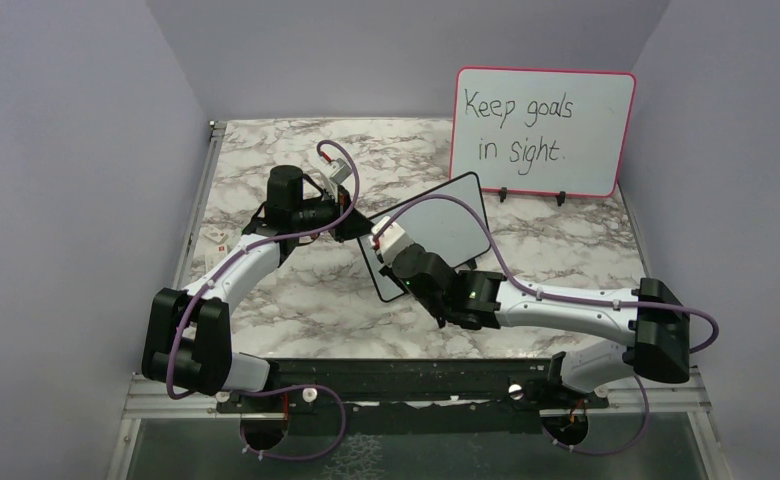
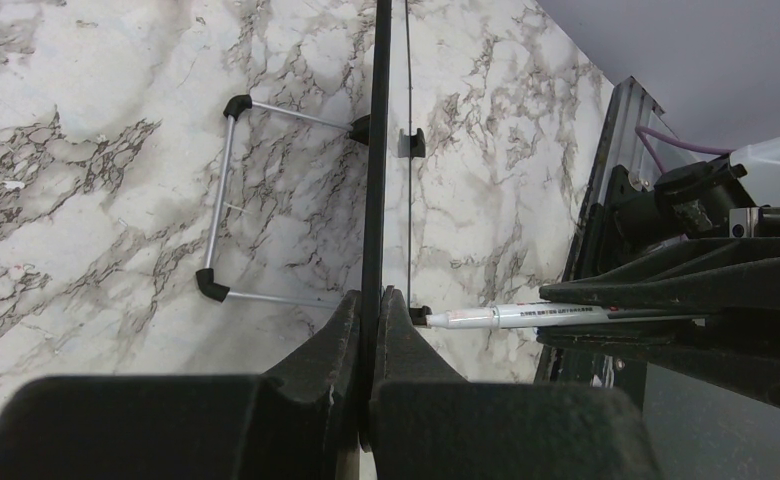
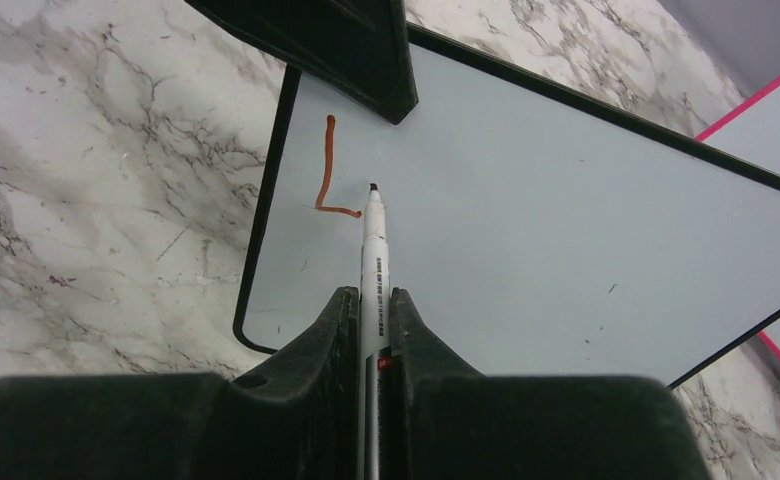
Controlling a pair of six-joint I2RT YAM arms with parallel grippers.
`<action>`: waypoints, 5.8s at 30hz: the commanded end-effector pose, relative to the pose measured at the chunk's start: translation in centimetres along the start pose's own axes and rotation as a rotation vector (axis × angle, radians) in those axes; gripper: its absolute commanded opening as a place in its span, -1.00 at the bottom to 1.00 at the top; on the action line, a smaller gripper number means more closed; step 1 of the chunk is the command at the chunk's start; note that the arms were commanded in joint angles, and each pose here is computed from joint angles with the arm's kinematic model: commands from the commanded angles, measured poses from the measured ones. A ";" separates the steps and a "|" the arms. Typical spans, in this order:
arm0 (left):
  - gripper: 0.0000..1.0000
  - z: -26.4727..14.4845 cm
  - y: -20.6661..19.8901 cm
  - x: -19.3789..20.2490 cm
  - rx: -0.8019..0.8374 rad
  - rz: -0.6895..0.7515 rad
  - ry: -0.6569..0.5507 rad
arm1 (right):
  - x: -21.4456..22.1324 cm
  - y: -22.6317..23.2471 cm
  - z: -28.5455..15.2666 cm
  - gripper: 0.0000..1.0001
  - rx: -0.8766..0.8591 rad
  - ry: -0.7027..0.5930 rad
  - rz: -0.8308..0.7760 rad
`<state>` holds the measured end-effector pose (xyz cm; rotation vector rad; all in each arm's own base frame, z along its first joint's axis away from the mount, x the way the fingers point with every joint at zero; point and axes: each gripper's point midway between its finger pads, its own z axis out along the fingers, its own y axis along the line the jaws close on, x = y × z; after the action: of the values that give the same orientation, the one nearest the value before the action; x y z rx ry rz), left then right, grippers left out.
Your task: Write a sentence on the whiteboard
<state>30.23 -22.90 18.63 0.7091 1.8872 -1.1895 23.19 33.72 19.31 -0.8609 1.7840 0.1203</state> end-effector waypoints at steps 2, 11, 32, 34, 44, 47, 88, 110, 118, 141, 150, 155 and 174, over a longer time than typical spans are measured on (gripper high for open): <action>-1.00 0.1 2.2 2.5 -0.098 -0.010 0.072 | -0.5 -0.3 0.5 -0.99 0.031 -0.023 0.024; -1.00 0.1 2.2 2.5 -0.100 -0.008 0.071 | 0.0 -0.6 0.8 -0.99 0.051 -0.009 0.022; -1.00 0.2 2.3 2.6 -0.101 -0.008 0.073 | 0.4 -0.8 1.5 -0.99 0.065 0.005 0.037; -1.00 0.2 2.3 2.6 -0.101 -0.008 0.074 | 0.4 -0.8 1.5 -0.99 0.062 0.005 0.037; -1.00 0.2 2.3 2.5 -0.104 -0.005 0.072 | 0.5 -0.1 1.2 -0.99 0.004 0.010 0.028; -1.00 0.2 2.4 2.5 -0.106 -0.006 0.072 | 0.8 0.0 1.2 -0.99 -0.001 0.023 0.021; -1.00 0.2 2.6 2.7 -0.111 -0.006 0.077 | 3.3 -2.2 0.5 -0.99 0.094 0.088 0.004; -1.00 0.3 2.6 2.7 -0.107 -0.005 0.077 | 1.2 -3.0 0.9 -0.99 0.131 0.012 0.064; -1.00 0.3 2.6 2.7 -0.107 -0.004 0.077 | 0.7 -2.6 1.0 -0.99 0.110 -0.004 0.065; -1.00 0.1 2.6 3.0 -0.112 -0.018 0.090 | -0.6 -2.0 1.1 -0.99 0.068 -0.045 0.075; -1.00 0.2 2.6 3.0 -0.112 -0.017 0.091 | -0.7 -1.2 1.0 -1.00 0.015 -0.050 0.066; -1.00 0.1 2.6 3.0 -0.114 -0.018 0.091 | -0.7 -0.9 1.1 -0.99 -0.004 -0.047 0.059; -1.00 0.0 2.8 3.1 -0.126 -0.013 0.098 | -0.1 -3.6 -0.3 -0.99 0.072 -0.042 0.047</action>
<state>30.33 -22.84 18.48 0.7155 1.8994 -1.1815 24.43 32.10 20.32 -0.7932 1.7654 0.1462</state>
